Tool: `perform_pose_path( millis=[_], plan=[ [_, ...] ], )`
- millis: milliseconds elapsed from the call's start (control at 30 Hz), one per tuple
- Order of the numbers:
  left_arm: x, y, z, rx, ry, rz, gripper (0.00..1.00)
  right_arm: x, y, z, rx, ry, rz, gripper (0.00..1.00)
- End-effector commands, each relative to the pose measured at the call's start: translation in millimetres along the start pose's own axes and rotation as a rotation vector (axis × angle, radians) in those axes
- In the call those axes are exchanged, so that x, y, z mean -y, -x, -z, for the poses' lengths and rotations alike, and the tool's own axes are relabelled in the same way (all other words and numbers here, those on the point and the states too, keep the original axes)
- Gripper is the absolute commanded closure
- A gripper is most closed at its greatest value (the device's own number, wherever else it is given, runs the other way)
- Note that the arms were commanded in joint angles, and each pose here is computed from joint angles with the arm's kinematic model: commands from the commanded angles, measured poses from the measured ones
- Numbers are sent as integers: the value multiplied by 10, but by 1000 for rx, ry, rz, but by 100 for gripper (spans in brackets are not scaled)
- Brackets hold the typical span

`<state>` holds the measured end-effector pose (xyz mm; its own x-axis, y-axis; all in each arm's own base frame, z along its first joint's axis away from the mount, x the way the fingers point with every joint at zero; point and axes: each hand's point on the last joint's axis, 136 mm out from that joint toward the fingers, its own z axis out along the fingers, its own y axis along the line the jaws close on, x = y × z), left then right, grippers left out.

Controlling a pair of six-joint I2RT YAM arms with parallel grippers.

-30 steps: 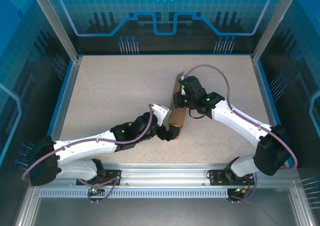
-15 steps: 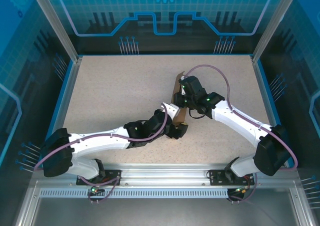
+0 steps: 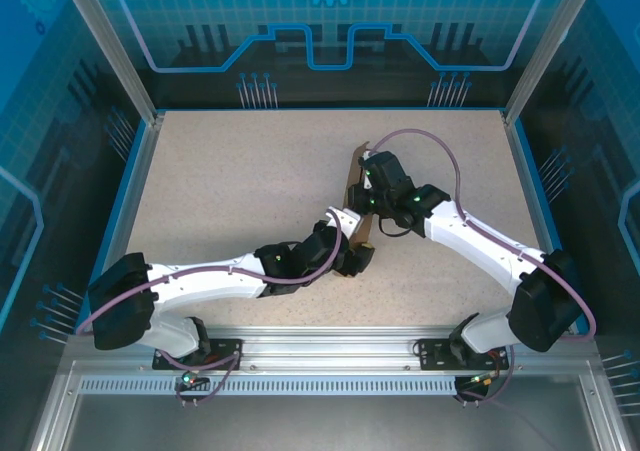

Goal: Fold the paper box

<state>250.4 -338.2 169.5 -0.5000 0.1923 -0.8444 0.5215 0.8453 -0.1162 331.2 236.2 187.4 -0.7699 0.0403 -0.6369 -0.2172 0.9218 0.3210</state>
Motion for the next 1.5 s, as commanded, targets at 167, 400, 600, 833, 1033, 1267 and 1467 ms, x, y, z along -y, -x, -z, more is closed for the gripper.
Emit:
perform_pose_path(
  millis=[167, 400, 600, 833, 1033, 1267, 1467],
  plan=[
    [-78, -116, 32, 31, -1, -74, 38, 237, -328, -12, -120, -79, 16, 87],
    [-120, -157, 75, 32, -24, -138, 45, 123, -147, 94, -81, -13, -13, 76],
    [-210, -129, 155, 47, -78, -158, 50, 25, 128, 353, -6, 58, -9, 56],
    [-298, -68, 253, 40, -191, -234, 54, 25, 416, 667, 69, 110, 107, 39],
    [-525, 111, 353, 75, -242, -280, 58, 151, 723, 904, 198, 123, 296, 32],
    [-767, 172, 380, 93, -356, -278, 59, 378, 995, 851, 280, 228, 456, 32],
    [-967, 171, 429, 84, -423, -253, 60, 494, 1103, 590, 248, 289, 614, 35]
  ],
)
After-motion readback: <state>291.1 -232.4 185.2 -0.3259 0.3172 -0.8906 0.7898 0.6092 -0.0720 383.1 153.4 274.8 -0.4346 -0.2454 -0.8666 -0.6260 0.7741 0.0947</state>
